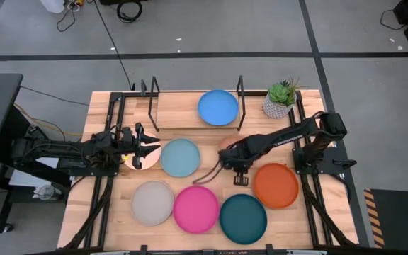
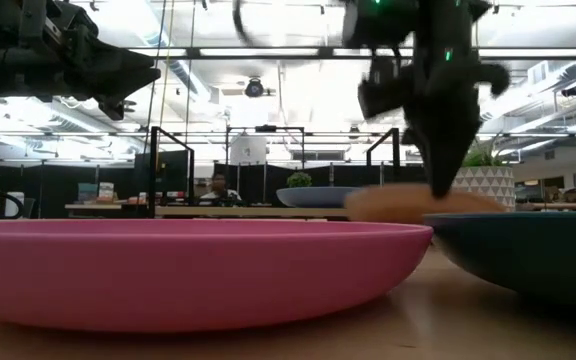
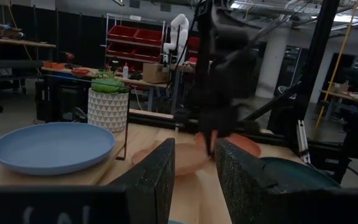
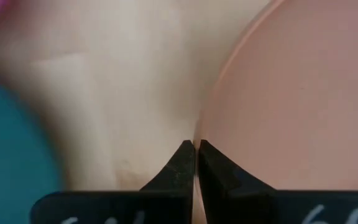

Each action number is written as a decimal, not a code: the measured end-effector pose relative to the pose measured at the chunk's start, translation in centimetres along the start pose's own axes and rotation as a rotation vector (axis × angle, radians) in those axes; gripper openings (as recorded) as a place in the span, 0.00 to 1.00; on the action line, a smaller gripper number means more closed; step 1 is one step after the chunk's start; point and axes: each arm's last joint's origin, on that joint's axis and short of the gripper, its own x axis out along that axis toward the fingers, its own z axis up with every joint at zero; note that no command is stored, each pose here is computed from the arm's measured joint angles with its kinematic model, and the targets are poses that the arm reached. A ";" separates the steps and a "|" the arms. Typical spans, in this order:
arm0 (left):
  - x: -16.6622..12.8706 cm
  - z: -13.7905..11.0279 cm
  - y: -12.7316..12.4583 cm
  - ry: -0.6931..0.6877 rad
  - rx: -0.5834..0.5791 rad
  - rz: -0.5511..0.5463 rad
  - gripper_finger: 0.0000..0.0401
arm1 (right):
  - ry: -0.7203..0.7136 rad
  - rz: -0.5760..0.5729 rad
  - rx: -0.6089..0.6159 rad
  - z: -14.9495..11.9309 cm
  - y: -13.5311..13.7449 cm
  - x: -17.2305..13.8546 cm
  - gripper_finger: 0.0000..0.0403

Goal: Place and stack plates onto a shelf
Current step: Put the brown plate on the shelf

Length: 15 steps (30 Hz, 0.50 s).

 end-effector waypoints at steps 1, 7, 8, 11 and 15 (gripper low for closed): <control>0.0 0.0 0.0 0.000 0.001 0.000 0.31 | -0.028 -0.001 -0.051 0.3 0.7 -0.5 0.04; 0.0 0.0 0.0 0.001 -0.001 -0.005 0.31 | -0.187 -0.074 -0.238 2.6 3.5 -3.8 0.04; 0.0 0.0 0.0 0.003 -0.005 -0.011 0.31 | -0.199 -0.082 -0.259 3.3 3.7 -4.2 0.04; 0.2 0.1 -0.1 0.056 -0.012 -0.022 0.31 | -0.196 -0.104 -0.340 5.3 4.1 -4.5 0.04; 0.7 0.7 -0.5 0.213 0.112 -0.066 0.31 | -0.147 -0.130 -0.467 7.9 3.9 -4.6 0.04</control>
